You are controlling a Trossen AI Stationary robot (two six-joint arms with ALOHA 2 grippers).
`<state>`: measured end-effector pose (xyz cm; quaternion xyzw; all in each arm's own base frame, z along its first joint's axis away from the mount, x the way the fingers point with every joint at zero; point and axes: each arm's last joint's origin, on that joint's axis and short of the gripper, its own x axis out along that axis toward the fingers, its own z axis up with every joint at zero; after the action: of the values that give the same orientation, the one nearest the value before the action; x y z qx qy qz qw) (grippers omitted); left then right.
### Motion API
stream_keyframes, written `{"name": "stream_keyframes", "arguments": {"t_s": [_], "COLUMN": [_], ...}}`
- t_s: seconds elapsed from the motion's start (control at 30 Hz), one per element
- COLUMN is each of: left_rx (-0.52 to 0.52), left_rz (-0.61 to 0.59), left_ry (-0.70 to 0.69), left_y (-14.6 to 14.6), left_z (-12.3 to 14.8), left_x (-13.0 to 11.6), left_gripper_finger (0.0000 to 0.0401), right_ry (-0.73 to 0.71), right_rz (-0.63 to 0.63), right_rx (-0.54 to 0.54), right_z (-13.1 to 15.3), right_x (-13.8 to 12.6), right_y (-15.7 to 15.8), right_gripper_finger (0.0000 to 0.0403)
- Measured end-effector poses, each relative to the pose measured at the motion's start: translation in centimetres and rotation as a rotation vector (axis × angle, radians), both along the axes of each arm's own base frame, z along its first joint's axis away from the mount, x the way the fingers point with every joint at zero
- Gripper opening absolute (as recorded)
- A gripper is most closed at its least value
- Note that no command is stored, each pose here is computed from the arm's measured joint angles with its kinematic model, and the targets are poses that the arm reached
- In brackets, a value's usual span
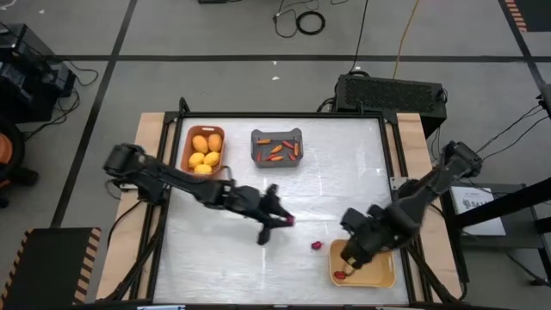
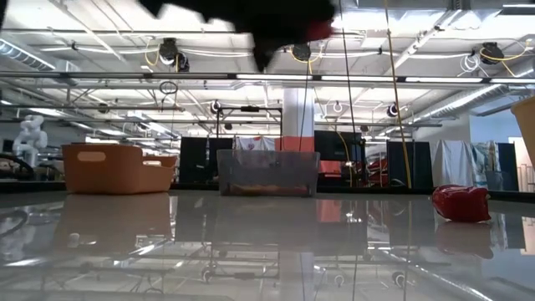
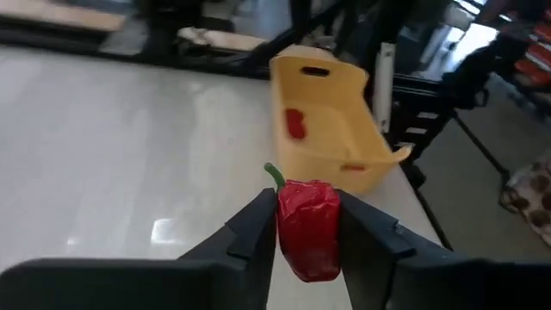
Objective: Sort produce into baskets
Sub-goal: Put the red chili pepper into the yellow bin
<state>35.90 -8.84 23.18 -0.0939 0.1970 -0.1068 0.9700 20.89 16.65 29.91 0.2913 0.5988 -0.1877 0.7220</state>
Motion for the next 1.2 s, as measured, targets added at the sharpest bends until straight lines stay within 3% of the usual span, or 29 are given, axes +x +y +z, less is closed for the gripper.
{"name": "stream_keyframes", "arguments": {"t_s": [0.17, 0.3, 0.5, 0.73, 0.97, 1.2], "left_rx": [0.048, 0.058, 0.063, 0.133, 0.262, 0.261], "left_rz": [-0.091, -0.173, -0.172, -0.071, -0.064, 0.01], "left_ry": [-0.031, -0.131, -0.161, 0.103, 0.503, 0.689], "left_y": [-1.7, -3.3, -4.2, -1.9, 0.1, 1.6], "left_z": [-1.0, -0.3, -0.6, 0.7, 1.0, -1.7], "left_x": [6.2, 10.9, 15.5, 15.0, 11.3, 11.0], "left_gripper_finger": [0.0143, 0.0147, 0.0148, 0.0148, 0.0154, 0.0237], "right_ry": [-0.102, -0.165, -0.14, -0.138, -0.216, -0.299], "right_rz": [-0.11, -0.156, -0.182, -0.157, -0.122, -0.165], "right_rx": [0.012, 0.024, 0.016, 0.032, -0.02, -0.065], "right_z": [1.5, 2.1, 2.1, 2.1, 2.1, 2.2], "right_x": [-3.4, -5.6, -7.8, -8.7, -8.5, -7.8], "right_y": [1.7, 2.7, 3.6, 4.3, 4.1, 3.7], "right_gripper_finger": [0.0173, 0.0173, 0.0173, 0.0173, 0.0173, 0.0173]}}
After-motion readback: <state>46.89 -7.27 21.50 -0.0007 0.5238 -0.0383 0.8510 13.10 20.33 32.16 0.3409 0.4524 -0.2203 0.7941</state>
